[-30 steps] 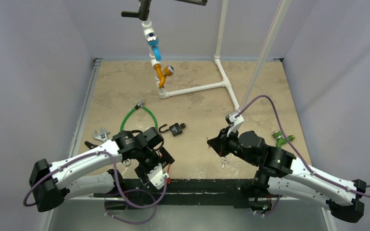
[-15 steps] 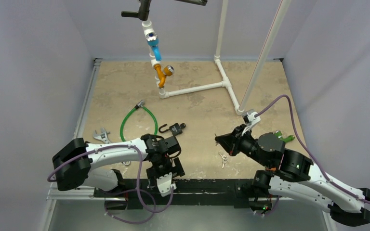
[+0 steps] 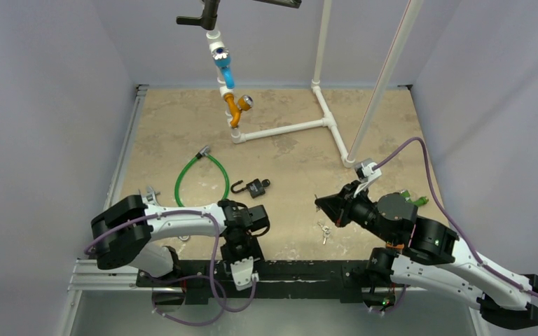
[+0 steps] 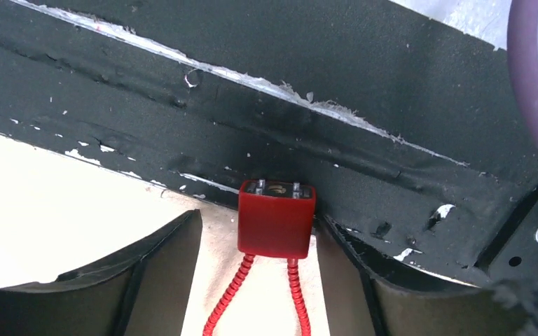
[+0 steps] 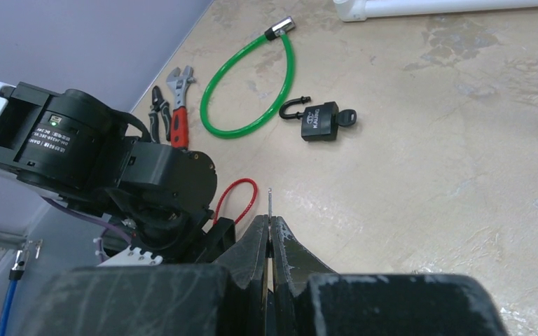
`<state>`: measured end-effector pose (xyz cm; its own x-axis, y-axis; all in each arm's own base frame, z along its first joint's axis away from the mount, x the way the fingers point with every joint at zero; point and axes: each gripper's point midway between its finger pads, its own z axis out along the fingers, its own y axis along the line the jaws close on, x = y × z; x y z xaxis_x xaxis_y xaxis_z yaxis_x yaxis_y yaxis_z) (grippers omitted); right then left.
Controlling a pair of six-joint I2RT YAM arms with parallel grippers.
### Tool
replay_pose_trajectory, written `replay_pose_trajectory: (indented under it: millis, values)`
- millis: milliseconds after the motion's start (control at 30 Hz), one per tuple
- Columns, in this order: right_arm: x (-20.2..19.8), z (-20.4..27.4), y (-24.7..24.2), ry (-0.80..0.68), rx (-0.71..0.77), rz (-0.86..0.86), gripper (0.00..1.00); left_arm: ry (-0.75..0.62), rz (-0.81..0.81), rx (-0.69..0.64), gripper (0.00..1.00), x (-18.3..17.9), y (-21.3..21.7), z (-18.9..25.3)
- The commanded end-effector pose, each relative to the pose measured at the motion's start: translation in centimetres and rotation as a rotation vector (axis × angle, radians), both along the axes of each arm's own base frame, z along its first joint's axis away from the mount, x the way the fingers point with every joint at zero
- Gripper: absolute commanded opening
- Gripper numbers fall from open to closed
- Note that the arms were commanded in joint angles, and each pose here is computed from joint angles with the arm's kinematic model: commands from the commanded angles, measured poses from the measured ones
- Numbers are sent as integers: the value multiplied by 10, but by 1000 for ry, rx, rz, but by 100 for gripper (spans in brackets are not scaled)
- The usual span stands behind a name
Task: Unlock with the key
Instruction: Pick up the lock from the center of the board.
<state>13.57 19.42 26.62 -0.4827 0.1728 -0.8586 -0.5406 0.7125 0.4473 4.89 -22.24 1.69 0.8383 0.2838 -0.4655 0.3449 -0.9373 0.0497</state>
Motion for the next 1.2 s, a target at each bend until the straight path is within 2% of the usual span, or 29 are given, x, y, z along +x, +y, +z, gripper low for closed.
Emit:
replay_pose_trajectory:
  millis: [0, 100, 200, 233, 367, 467, 533, 667, 767, 1000, 1167]
  values:
    - [2, 20, -6, -25, 40, -29, 0, -23, 30, -65, 54, 3, -21, 3]
    - [2, 20, -7, -25, 40, -30, 0, -51, 49, -65, 33, 7, -21, 1]
    - [2, 20, -5, -26, 36, -25, 0, -96, 81, -66, 6, 16, -22, 0]
    - [3, 21, -4, -28, 36, -23, 0, -112, 95, -66, 0, 19, -23, 0]
    - [4, 24, 0, -38, 30, -14, 0, -193, 157, -84, 0, 39, -32, 12]
    - [5, 30, 2, -49, 22, -9, 0, -241, 274, -90, 0, 62, -39, 35]
    - [6, 36, 2, -61, 16, -6, 0, -241, 460, -139, 0, 87, -52, 71]
    - [3, 54, 2, -82, 27, 16, 0, -163, 827, -197, 0, 127, -44, 131]
    - [-1, 64, 7, -98, 39, 56, 0, -153, 956, -272, 0, 138, -35, 169]
    - [-19, 89, 33, -131, 73, 226, 0, -125, 946, -617, 0, 126, -43, 269]
    - [-39, 106, 60, -146, 54, 420, 0, -307, 827, -851, 0, 132, -35, 336]
